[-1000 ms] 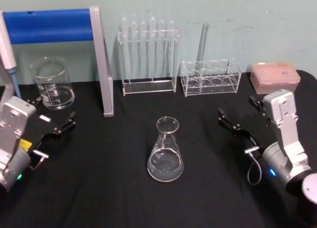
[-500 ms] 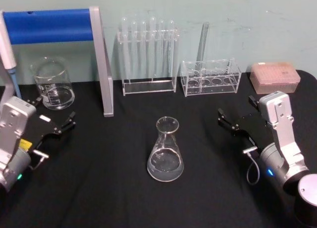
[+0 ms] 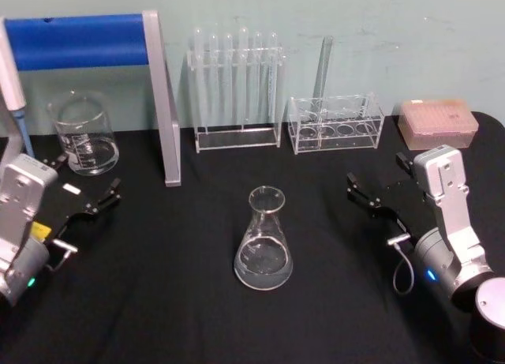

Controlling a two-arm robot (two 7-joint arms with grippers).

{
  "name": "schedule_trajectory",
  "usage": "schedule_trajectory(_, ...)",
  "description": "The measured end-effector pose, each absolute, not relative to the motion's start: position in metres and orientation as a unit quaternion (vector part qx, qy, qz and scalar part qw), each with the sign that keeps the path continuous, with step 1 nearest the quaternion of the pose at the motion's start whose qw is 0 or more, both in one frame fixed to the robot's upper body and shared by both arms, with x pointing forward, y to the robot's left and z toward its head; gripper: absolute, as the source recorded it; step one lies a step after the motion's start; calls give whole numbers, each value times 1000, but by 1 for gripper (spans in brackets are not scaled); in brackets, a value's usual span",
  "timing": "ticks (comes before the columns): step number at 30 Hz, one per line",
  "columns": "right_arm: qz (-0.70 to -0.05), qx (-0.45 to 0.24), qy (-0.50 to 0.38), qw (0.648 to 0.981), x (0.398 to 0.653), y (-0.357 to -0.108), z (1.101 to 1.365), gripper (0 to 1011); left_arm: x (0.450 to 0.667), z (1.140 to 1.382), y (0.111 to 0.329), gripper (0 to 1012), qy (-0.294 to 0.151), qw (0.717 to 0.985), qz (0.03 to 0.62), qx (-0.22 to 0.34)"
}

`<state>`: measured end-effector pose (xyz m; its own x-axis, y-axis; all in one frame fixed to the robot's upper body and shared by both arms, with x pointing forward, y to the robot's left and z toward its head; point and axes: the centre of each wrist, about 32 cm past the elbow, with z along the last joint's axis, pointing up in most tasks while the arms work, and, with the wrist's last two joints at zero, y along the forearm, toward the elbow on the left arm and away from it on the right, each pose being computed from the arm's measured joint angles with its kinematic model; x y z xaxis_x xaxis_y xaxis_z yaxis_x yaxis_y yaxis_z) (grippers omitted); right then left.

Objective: Grasp the erlenmeyer flask with one hand, shake it three times, then place it back.

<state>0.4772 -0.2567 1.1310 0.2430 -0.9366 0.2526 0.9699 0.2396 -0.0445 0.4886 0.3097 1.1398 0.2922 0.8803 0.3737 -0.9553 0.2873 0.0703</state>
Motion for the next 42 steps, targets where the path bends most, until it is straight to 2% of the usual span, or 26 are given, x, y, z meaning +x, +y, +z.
schedule_trajectory(42, -609, -96, -86, 783, 477, -257, 1131, 1000, 489, 1140, 310, 1001, -132, 791, 580, 142)
